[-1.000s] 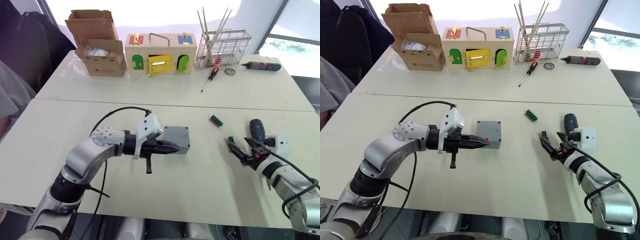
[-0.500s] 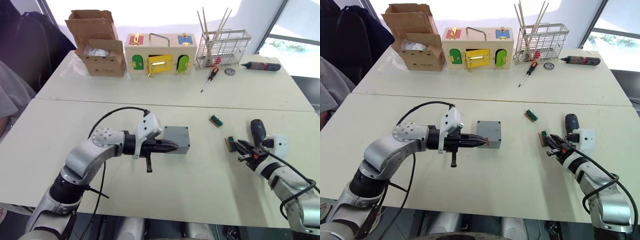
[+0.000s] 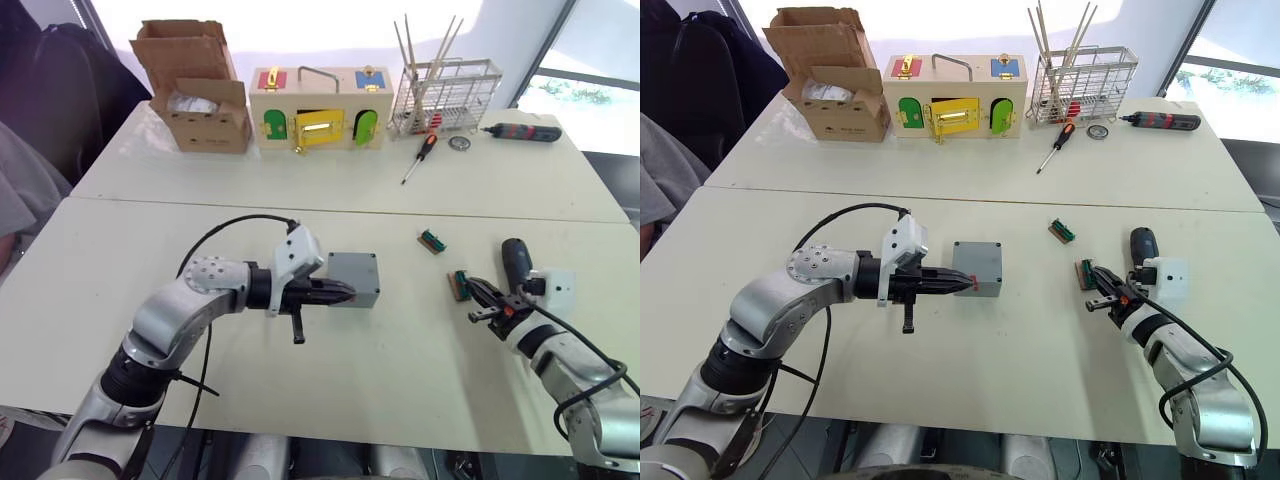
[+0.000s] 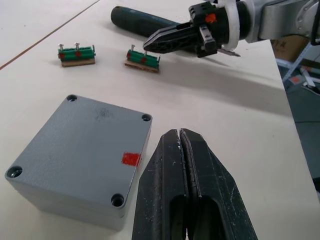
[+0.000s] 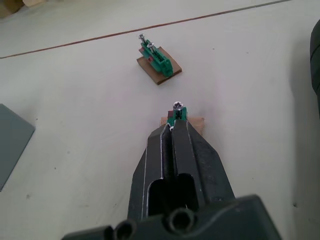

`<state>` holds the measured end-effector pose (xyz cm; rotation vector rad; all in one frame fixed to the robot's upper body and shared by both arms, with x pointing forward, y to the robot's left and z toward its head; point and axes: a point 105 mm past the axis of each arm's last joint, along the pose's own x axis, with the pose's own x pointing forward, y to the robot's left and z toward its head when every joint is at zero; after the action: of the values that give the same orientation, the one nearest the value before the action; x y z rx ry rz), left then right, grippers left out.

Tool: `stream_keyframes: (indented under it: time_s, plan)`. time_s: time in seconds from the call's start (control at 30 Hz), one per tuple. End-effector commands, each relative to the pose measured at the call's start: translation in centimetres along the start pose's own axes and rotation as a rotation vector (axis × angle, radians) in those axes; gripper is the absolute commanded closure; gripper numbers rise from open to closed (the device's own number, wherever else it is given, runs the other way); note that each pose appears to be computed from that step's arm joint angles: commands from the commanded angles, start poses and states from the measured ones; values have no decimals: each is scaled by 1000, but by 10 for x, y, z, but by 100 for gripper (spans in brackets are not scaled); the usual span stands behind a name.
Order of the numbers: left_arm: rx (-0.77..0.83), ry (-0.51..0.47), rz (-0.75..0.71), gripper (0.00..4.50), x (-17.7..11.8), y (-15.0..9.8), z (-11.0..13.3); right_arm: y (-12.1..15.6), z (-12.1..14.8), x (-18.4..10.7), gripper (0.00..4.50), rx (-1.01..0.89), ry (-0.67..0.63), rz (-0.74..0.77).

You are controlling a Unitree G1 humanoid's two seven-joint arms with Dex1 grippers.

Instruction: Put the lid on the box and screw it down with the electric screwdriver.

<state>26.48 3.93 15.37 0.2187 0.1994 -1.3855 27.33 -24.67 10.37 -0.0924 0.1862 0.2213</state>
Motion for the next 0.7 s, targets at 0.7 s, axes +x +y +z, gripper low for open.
stream_keyframes:
  time_s: [0.7]
  plan:
    - [50,66,199,450,-50,37,-1,97,92,38,447,-164,-203,512]
